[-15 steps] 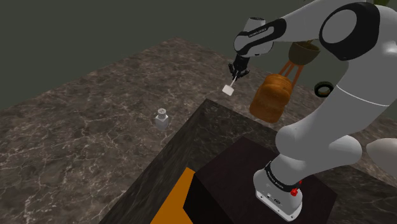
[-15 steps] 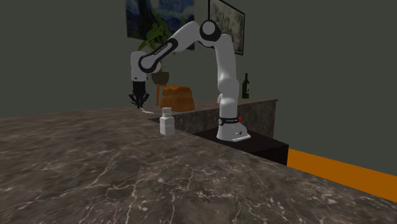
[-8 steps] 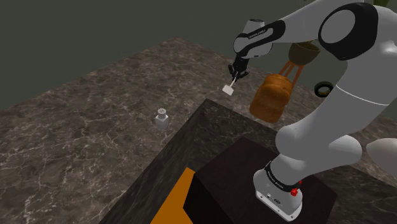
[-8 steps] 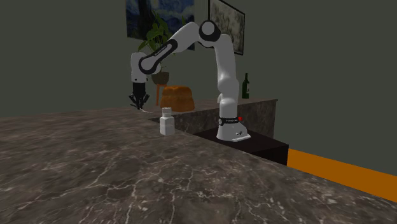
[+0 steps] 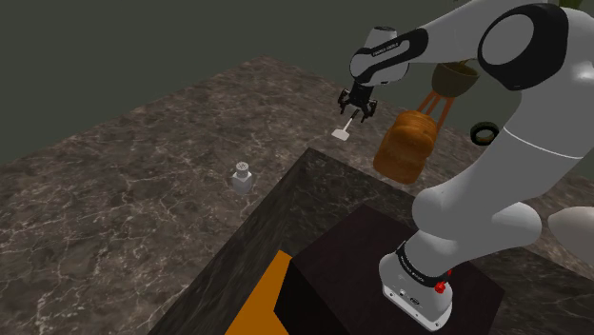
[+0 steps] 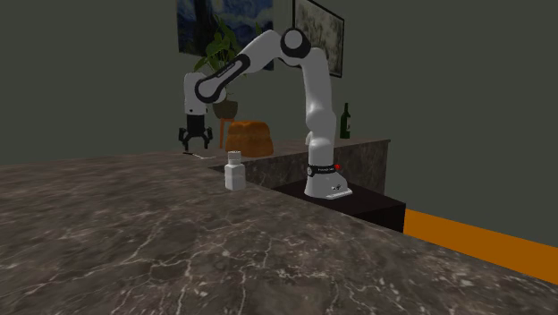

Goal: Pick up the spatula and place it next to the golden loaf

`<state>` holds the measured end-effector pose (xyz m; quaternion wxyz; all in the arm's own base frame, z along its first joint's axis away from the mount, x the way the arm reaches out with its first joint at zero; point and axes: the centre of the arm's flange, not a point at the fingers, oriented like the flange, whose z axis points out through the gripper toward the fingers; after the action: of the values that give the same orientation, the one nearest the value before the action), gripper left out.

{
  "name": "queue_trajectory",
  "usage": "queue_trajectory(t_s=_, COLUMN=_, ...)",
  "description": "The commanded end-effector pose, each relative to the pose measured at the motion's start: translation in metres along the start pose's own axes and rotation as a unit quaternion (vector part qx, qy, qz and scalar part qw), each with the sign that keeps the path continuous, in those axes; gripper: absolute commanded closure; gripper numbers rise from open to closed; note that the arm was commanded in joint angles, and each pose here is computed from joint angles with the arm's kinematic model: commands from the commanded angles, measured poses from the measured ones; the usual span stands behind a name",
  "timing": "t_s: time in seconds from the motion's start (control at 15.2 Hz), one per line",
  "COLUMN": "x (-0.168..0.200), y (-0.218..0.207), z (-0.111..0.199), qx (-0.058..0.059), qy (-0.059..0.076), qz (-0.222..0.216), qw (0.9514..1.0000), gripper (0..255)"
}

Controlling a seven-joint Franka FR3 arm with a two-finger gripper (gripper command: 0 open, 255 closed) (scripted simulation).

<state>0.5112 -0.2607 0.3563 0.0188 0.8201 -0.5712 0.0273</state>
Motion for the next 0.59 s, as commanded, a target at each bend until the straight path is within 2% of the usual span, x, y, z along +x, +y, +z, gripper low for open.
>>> queue_trajectory(t_s=0.0, x=0.000, y=-0.001, z=-0.021, qx=0.000, qy=0.000, qz=0.000, qw=1.0000, gripper=0)
queue_trajectory(t_s=0.13, x=0.000, y=-0.001, z=-0.044, qx=0.000, qy=0.000, qz=0.000, qw=1.0000, gripper=0)
queue_trajectory(t_s=0.53, x=0.000, y=-0.001, z=-0.044, qx=0.000, qy=0.000, qz=0.000, qw=1.0000, gripper=0)
